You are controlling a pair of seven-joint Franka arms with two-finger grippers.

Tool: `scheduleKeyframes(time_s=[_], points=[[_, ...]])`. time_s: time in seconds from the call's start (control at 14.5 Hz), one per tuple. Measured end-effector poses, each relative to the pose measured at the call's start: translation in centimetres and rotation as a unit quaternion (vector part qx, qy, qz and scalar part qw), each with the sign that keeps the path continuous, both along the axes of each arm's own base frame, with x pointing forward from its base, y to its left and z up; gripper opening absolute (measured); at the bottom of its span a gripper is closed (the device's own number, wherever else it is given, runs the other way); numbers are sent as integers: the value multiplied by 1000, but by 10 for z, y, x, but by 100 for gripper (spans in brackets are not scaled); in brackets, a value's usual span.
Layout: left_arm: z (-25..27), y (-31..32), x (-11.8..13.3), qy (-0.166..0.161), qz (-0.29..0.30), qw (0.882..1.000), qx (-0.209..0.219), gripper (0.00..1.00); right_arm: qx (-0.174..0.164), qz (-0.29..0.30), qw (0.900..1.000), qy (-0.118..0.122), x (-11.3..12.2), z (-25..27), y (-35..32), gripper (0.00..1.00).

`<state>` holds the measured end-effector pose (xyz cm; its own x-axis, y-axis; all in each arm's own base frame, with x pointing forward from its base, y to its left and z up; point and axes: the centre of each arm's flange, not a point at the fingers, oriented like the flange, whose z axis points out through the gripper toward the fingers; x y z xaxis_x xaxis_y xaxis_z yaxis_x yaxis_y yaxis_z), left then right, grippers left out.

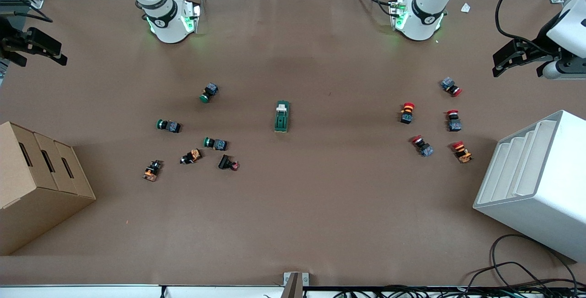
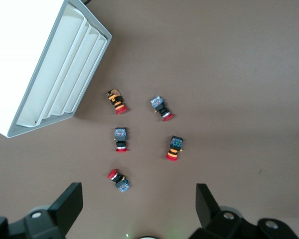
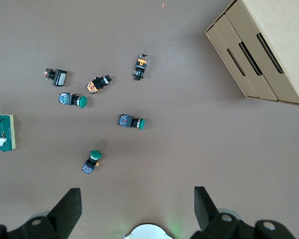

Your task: Close load switch with both arms

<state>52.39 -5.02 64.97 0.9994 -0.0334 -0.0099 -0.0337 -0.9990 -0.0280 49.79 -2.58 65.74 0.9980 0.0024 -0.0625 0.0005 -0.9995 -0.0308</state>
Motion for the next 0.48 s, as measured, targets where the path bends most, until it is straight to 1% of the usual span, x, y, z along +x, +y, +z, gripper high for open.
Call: scheduleKeyframes(time_s=[0.28, 0.48], points=[[0, -4, 0, 0, -4, 1000, 0, 100, -1, 0, 1000, 0, 0, 0, 0, 100], [-11, -46, 3, 9, -41, 999, 1, 100, -3, 2, 1000, 0, 0, 0, 1, 100]])
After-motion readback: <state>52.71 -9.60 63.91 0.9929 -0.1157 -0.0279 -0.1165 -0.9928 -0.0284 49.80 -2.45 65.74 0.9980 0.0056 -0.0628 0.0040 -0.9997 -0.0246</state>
